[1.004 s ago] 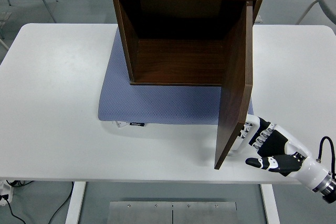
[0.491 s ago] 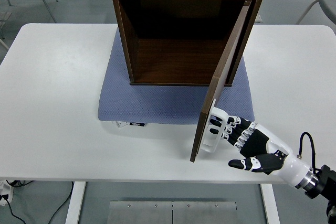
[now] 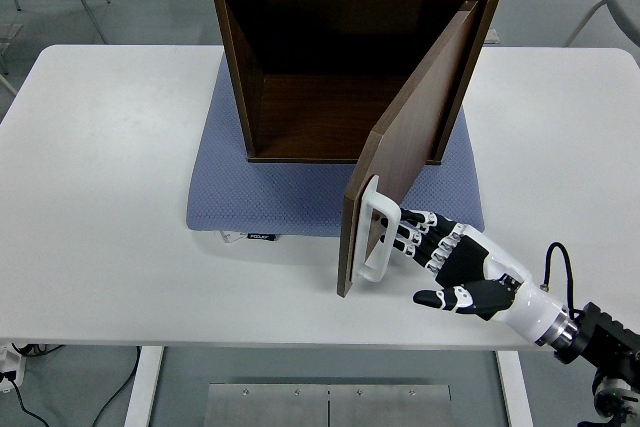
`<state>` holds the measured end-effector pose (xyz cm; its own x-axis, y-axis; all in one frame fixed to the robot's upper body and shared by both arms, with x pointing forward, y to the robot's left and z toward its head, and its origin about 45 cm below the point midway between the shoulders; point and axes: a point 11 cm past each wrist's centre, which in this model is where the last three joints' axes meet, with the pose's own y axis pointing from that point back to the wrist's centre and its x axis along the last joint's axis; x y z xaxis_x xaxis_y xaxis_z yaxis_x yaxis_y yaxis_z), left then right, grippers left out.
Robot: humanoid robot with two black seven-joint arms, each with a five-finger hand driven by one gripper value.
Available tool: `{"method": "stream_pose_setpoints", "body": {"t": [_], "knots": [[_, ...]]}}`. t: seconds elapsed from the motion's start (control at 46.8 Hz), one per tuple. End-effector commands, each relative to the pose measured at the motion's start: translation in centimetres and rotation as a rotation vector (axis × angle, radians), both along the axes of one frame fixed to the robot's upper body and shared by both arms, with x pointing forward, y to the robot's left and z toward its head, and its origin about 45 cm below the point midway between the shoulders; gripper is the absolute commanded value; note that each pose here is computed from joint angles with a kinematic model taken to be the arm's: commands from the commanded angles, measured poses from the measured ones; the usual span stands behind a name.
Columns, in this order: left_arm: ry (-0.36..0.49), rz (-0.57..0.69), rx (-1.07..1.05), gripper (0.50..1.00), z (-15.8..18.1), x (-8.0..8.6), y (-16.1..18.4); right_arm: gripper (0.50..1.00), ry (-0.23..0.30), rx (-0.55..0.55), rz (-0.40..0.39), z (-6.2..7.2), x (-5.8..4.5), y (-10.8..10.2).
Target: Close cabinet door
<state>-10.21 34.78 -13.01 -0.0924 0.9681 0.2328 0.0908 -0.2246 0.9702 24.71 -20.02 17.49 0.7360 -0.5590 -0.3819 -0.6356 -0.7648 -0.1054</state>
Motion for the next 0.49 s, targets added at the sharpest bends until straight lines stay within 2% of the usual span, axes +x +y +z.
{"method": "stream_pose_setpoints", "body": {"t": [0.0, 0.192, 0.47], "knots": [[0.000, -0.001, -0.001, 1.000, 0.0, 0.0, 0.0, 1.000, -0.004, 0.011, 0.009, 0.1, 0.1, 0.6], [0.000, 0.000, -0.001, 1.000, 0.0, 0.0, 0.0, 1.000, -0.003, 0.034, 0.010, 0.2, 0.1, 1.2], [0.000, 0.000, 0.001, 1.000, 0.0, 0.0, 0.0, 1.000, -0.013, 0.043, 0.010, 0.4, 1.0, 1.8]]}}
